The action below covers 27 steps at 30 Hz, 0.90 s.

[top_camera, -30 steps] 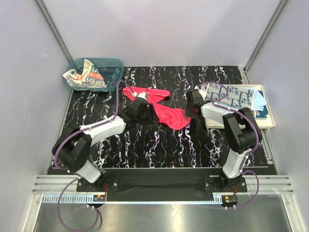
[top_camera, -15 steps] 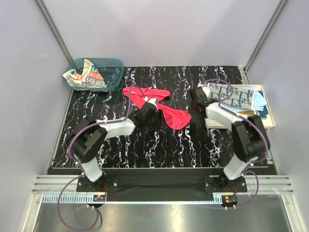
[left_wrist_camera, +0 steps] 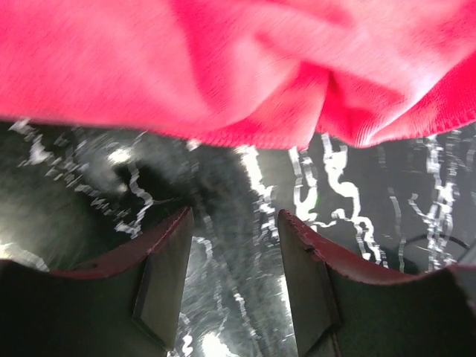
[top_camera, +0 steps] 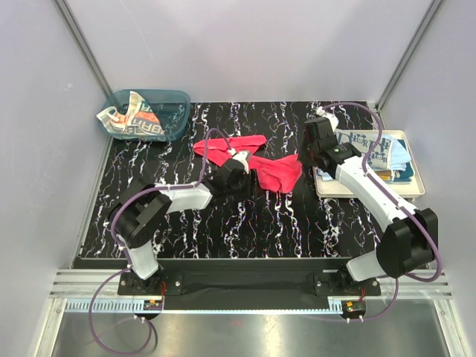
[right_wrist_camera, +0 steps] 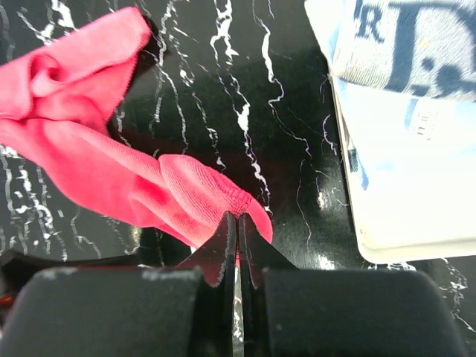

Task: Fold and stack the towels
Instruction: Flatten out the crumpled towel

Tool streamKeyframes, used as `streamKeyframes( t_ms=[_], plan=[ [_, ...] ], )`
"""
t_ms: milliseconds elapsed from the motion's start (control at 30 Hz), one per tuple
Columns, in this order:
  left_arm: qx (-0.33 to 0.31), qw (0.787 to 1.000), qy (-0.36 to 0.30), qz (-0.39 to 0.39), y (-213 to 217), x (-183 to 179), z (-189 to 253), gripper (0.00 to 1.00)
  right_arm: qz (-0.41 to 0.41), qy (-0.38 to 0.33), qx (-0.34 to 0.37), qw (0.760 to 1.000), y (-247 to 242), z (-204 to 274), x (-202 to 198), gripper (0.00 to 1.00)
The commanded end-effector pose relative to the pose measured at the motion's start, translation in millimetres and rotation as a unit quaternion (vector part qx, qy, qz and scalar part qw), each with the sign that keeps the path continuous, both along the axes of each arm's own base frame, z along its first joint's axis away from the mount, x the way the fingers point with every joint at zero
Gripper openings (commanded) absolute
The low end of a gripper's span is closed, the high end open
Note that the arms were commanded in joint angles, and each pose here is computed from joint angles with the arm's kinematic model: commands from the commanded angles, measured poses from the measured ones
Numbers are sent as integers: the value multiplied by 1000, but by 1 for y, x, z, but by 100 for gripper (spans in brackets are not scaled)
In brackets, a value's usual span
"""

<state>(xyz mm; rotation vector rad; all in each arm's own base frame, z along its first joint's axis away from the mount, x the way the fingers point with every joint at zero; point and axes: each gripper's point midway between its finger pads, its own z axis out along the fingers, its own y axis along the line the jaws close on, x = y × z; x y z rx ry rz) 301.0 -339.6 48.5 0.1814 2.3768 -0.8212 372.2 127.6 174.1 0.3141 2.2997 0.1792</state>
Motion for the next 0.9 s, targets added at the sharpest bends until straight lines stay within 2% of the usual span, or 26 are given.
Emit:
streamKeyframes(
  t_ms=[0, 133, 267, 500, 533, 567, 667, 867],
  plan=[
    [-46, 997, -50, -36, -25, 8, 21, 55, 7, -42, -2, 999, -1, 48, -4, 1],
    [-46, 998, -45, 19, -18, 22, 16, 58, 17, -51, -2, 999, 4, 64, -7, 1],
    [-1, 994, -5, 110, 6, 45, -2, 59, 20, -52, -5, 998, 6, 69, -11, 1],
    [77, 976, 2, 204, 46, 93, -8, 57, 27, -31, -12, 999, 11, 55, -18, 1],
    [76, 973, -6, 217, 51, 112, 4, 56, 29, -26, -14, 999, 11, 49, -20, 1],
    [109, 969, 14, 221, 61, 111, -14, 55, 29, -22, -13, 999, 12, 47, -22, 1],
    [158, 955, 28, 250, 88, 133, -23, 51, 32, -14, -13, 999, 14, 38, -27, 0],
    [202, 940, 33, 275, 133, 190, -20, 40, 56, 3, -5, 998, 31, 28, -42, 0]
  ],
)
